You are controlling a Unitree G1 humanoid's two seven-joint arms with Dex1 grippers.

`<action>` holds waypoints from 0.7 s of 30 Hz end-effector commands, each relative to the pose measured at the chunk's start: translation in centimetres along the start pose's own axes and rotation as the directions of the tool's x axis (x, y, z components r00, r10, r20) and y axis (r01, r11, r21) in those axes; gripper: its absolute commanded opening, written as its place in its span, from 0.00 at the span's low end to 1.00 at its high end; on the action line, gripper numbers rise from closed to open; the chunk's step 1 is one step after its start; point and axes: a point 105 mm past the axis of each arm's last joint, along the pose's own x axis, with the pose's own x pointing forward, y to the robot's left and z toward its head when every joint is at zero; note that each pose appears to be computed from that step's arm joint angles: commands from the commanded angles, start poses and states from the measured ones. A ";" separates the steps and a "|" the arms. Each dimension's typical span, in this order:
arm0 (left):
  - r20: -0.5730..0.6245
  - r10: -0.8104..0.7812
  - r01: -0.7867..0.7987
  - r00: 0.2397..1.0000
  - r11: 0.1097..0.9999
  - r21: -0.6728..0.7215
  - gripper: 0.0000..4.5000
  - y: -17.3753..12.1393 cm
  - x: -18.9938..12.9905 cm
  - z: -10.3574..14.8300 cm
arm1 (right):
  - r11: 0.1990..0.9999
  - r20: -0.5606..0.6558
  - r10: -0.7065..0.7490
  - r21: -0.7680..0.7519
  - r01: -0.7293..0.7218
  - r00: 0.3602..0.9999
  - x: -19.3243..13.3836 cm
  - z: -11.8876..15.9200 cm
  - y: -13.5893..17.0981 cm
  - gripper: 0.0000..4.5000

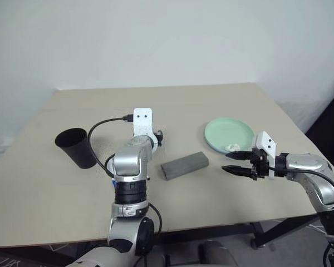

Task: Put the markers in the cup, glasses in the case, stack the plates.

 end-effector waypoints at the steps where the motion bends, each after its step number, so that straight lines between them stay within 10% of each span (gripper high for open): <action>1: 0.014 0.138 -0.138 0.990 0.990 0.023 0.78 1.8 -0.8 0.3 | 0.999 0.007 0.009 -0.051 -0.009 1.000 -0.2 1.0 -0.3 0.58; 4: -0.024 0.272 -0.262 0.962 0.944 0.199 1.00 3.0 -0.8 -0.7 | 0.999 0.004 0.017 -0.051 -0.017 1.000 -0.1 1.0 -0.3 0.58; 21: -0.294 0.225 -0.237 0.929 0.972 -0.004 1.00 2.6 -0.8 -5.4 | 0.998 0.010 0.029 -0.057 -0.029 1.000 0.4 1.1 -0.4 0.58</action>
